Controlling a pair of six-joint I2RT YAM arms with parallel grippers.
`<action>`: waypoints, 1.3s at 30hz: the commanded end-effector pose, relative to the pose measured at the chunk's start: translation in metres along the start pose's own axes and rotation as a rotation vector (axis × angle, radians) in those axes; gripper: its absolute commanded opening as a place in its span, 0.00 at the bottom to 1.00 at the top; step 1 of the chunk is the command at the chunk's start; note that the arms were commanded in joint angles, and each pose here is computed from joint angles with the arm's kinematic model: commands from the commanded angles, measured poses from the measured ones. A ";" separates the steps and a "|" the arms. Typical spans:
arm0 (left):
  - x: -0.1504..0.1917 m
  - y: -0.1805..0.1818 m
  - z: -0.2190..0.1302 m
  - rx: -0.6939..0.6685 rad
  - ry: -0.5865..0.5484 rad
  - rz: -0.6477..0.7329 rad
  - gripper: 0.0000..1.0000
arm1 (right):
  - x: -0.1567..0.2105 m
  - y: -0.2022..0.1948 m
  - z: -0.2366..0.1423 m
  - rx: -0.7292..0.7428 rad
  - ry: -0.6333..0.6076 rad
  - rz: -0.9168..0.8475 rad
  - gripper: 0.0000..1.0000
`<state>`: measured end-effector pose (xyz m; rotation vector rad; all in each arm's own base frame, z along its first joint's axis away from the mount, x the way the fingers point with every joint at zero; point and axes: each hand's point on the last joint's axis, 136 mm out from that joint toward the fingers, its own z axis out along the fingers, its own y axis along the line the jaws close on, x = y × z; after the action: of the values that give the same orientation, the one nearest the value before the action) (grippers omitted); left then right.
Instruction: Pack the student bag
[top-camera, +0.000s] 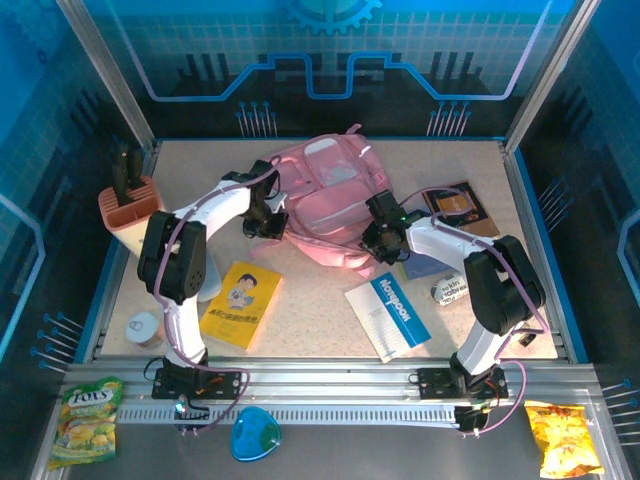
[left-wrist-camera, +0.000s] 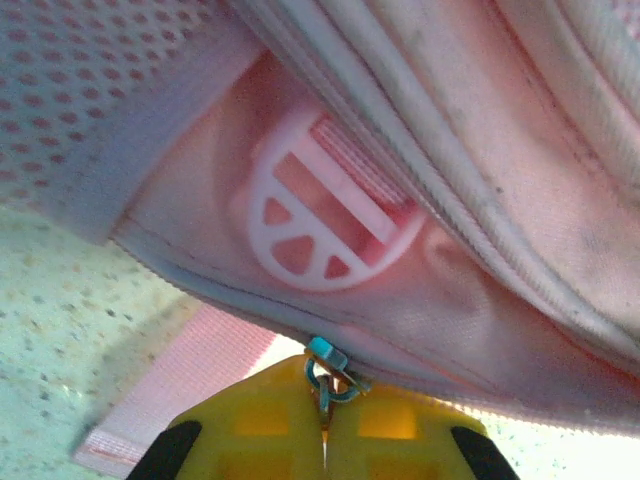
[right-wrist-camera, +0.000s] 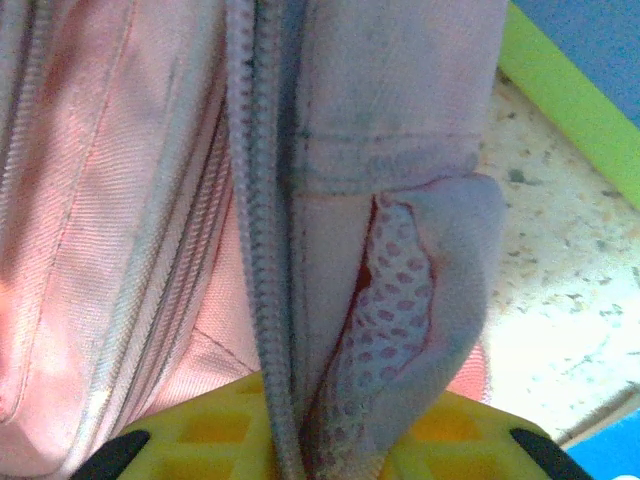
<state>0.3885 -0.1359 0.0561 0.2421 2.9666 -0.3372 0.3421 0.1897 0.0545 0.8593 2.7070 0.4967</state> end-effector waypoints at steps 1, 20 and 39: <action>-0.019 0.026 -0.009 -0.026 -0.038 -0.044 0.07 | -0.011 0.007 -0.004 -0.016 -0.024 -0.060 0.25; -0.014 0.048 -0.115 -0.130 -0.439 -0.336 0.64 | 0.052 0.117 0.007 -0.276 0.132 -0.214 0.29; -0.012 0.013 -0.151 0.065 -0.604 -0.268 0.97 | 0.039 0.020 -0.057 -0.022 -0.068 -0.556 0.74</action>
<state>0.3807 -0.0795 0.1875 -0.2512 2.4446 -0.3529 0.3242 0.2520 0.1438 0.1370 2.5969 0.6029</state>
